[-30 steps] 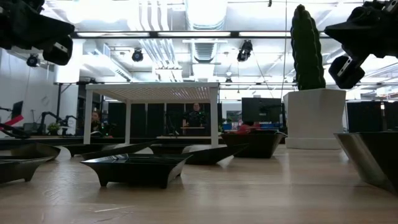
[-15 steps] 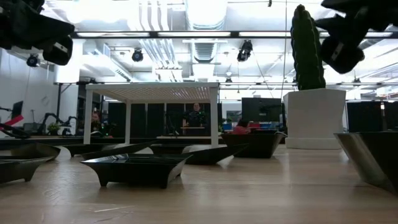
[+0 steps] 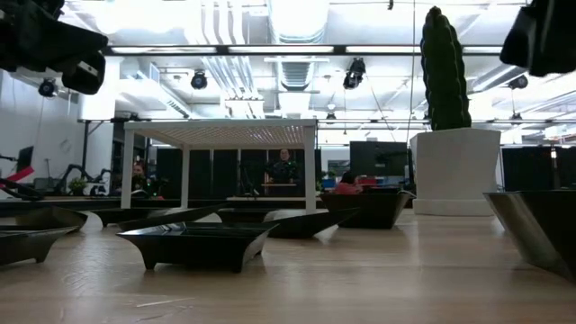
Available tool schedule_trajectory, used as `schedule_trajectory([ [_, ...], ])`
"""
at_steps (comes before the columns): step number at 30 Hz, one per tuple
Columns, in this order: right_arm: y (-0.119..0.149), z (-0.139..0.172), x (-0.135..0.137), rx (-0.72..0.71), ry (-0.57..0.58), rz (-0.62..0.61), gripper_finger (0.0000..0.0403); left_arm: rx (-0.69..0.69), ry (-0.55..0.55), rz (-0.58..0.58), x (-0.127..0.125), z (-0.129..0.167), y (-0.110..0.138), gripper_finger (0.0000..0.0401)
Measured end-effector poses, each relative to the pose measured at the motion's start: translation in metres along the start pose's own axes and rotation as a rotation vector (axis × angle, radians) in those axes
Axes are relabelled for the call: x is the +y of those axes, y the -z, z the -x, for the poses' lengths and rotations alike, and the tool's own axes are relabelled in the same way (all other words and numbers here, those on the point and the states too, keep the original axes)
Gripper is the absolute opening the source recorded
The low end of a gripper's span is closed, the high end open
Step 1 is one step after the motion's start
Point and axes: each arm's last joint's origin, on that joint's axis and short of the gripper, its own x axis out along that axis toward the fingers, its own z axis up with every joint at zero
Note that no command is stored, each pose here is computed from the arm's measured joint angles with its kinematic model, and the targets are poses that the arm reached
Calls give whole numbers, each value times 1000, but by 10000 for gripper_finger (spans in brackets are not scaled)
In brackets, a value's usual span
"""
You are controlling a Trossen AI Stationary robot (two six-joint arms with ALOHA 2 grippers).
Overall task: Pick & Place Mini shaped plates
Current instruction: Put the distorted square plate on the shelf
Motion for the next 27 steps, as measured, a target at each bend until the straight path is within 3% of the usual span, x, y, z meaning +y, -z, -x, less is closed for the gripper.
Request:
schedule_trajectory([
  [11, 15, -47, 28, 267, 447, 148, 102, 0, 0, 0, 0, 0, 0, 0],
  [15, 20, -61, 32, 327, 497, 177, 99, 0, 0, 0, 0, 0, 0, 0],
  [27, 26, -73, 22, 296, 565, 220, 84, 0, 0, 0, 0, 0, 0, 0],
])
